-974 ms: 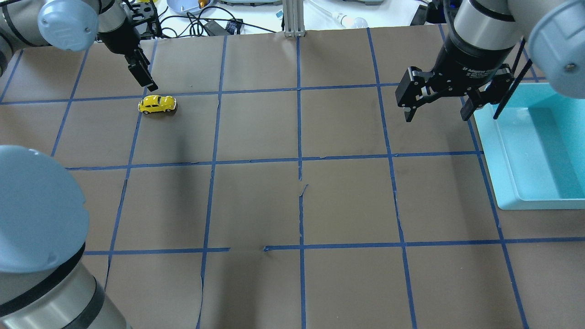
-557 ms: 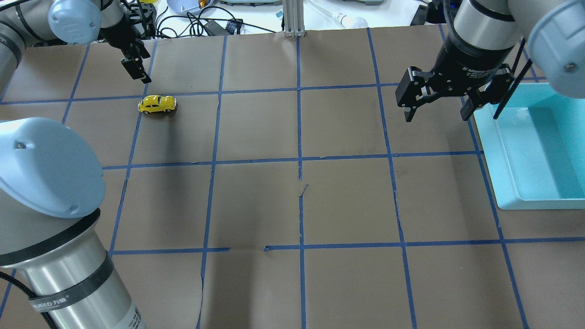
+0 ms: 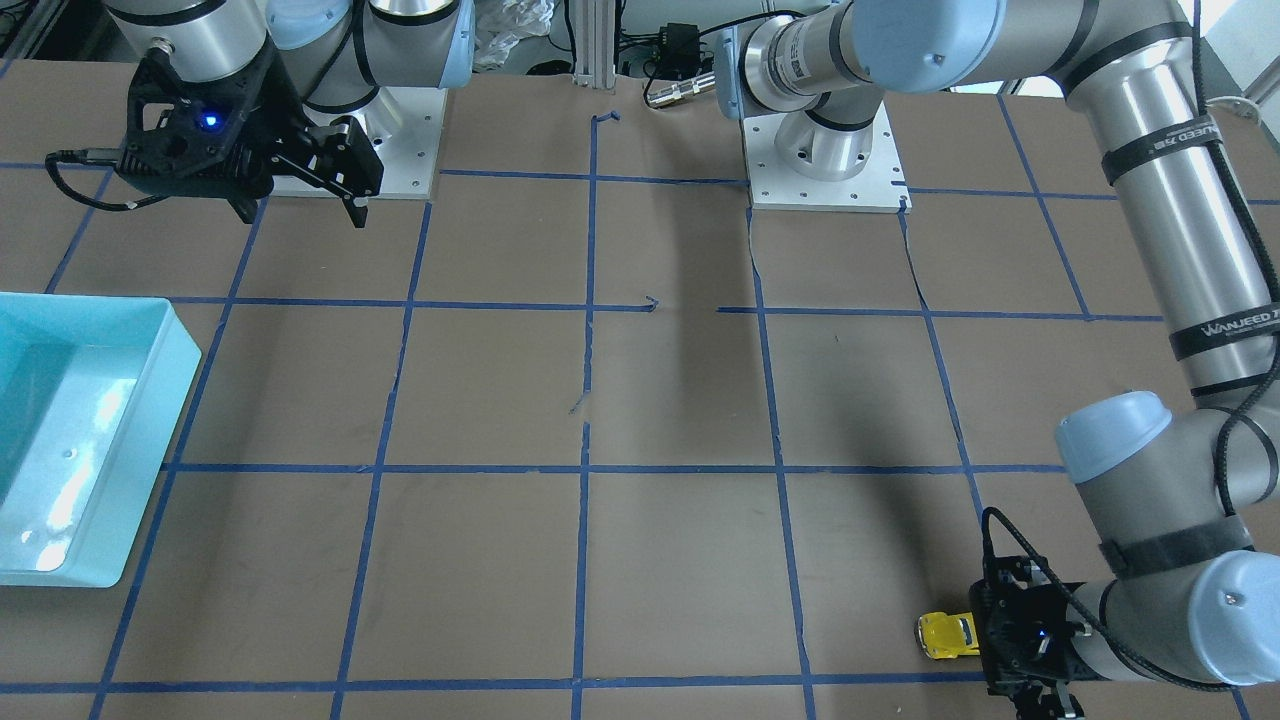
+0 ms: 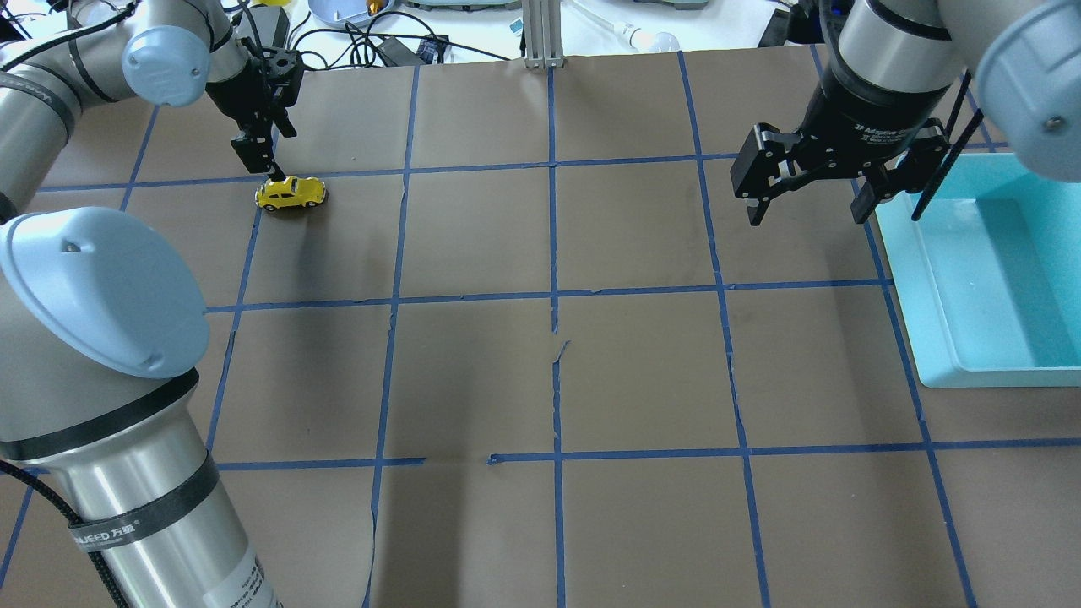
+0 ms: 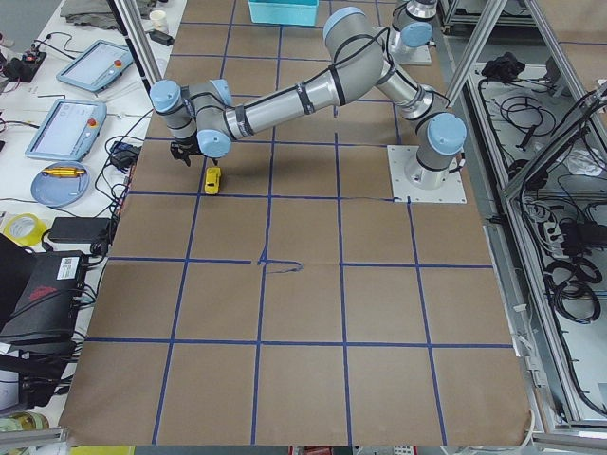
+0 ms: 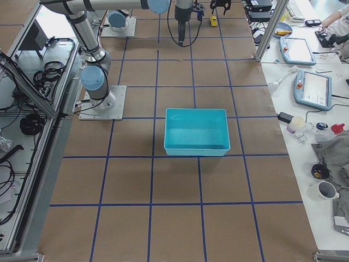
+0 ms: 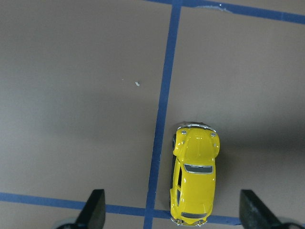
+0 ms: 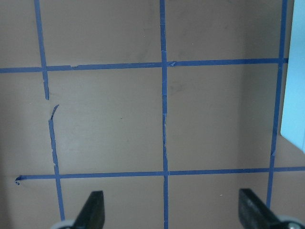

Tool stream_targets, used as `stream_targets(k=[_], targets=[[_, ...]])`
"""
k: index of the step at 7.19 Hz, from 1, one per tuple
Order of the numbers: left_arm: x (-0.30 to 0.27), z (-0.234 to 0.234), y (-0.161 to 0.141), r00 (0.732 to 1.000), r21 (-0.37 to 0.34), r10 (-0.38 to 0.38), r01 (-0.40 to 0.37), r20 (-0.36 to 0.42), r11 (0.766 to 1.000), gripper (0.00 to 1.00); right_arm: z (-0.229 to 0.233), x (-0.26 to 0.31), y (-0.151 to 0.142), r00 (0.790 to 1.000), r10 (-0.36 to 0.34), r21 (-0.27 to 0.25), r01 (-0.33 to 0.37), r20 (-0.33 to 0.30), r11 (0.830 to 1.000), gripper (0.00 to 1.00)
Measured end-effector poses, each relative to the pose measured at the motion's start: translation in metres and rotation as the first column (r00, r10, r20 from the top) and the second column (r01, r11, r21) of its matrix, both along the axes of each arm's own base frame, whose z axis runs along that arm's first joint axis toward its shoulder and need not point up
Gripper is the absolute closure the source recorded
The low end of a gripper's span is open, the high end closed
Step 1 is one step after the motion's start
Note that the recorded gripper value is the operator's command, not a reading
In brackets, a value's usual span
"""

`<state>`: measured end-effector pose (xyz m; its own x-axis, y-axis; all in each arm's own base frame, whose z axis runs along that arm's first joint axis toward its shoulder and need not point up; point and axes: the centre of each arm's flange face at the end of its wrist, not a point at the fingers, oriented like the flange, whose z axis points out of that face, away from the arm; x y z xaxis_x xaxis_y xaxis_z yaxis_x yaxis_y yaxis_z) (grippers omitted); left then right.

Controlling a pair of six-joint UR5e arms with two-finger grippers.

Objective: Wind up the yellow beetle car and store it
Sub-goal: 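Lower the left gripper down onto the yellow toy car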

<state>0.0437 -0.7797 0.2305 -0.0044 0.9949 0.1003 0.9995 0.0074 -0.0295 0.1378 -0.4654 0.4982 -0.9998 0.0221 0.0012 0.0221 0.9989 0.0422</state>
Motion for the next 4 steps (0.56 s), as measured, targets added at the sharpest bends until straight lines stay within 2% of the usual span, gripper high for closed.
stream_targets(k=[2,4], targets=[[0.0071,-0.0158,0.0099,0.996,0.044,-0.015,0.012,0.083,0.999,0.00,0.0000,0.0000,0.0000,1.000,0.000,0.000,0.000,0.000,1.000,0.00],[0.0092,-0.0176,0.0071,0.994,0.000,-0.006,0.006,0.110,1.000,0.00,0.0000,0.0000,0.0000,1.000,0.000,0.000,0.000,0.000,1.000,0.00]])
